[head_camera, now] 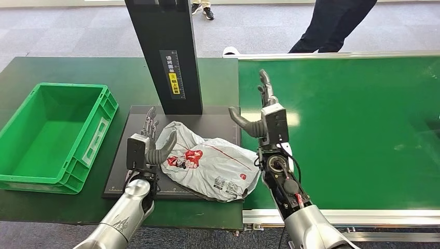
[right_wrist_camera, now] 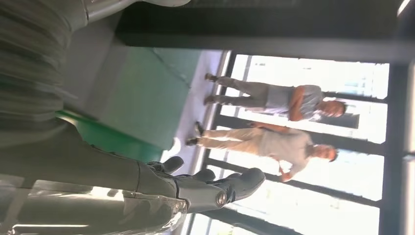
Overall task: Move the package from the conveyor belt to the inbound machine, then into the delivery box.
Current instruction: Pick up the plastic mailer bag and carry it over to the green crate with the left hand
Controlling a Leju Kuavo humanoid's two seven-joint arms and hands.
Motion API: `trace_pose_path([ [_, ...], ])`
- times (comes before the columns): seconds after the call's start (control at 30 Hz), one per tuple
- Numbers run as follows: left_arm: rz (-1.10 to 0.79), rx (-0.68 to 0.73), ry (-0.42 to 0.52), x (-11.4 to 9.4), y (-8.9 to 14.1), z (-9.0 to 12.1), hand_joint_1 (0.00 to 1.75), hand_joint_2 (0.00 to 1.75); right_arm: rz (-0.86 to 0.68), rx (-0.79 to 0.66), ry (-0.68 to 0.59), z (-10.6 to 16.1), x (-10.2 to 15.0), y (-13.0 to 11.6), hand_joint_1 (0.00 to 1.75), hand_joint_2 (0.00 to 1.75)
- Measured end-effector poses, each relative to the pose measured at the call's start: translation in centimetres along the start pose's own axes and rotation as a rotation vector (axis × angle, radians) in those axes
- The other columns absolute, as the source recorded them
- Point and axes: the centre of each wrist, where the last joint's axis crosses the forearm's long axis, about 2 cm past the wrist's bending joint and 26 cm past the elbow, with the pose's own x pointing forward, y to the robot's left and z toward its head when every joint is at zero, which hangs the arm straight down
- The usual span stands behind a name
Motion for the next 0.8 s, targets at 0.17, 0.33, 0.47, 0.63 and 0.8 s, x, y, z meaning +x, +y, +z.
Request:
trace_pose_path([
  [0.17, 0.002, 0.025, 0.010, -0.2, 1.3, 0.9, 0.00, 1.75, -0.047, -0.080, 0.119, 3.1, -1.5, -3.0, 0.00, 1.75],
  [0.33, 0.003, 0.038, 0.012, -0.2, 2.1, 1.3, 0.00, 1.75, -0.066, -0.121, 0.183, 5.9, -2.4, -5.2, 0.00, 1.75],
  [0.47, 0.003, 0.028, 0.013, -0.2, 2.5, 1.8, 0.00, 1.75, -0.069, -0.148, 0.218, 7.9, -2.8, -6.3, 0.00, 1.75],
  [0.63, -0.024, -0.007, 0.001, -0.1, 2.5, 2.4, 0.00, 1.75, -0.050, -0.119, 0.296, 9.6, -3.0, -6.7, 0.00, 1.75],
  [0.8, -0.103, -0.068, -0.060, 0.4, 2.1, 2.2, 0.00, 1.75, -0.031, -0.091, 0.338, 10.3, -3.2, -6.7, 0.00, 1.75],
])
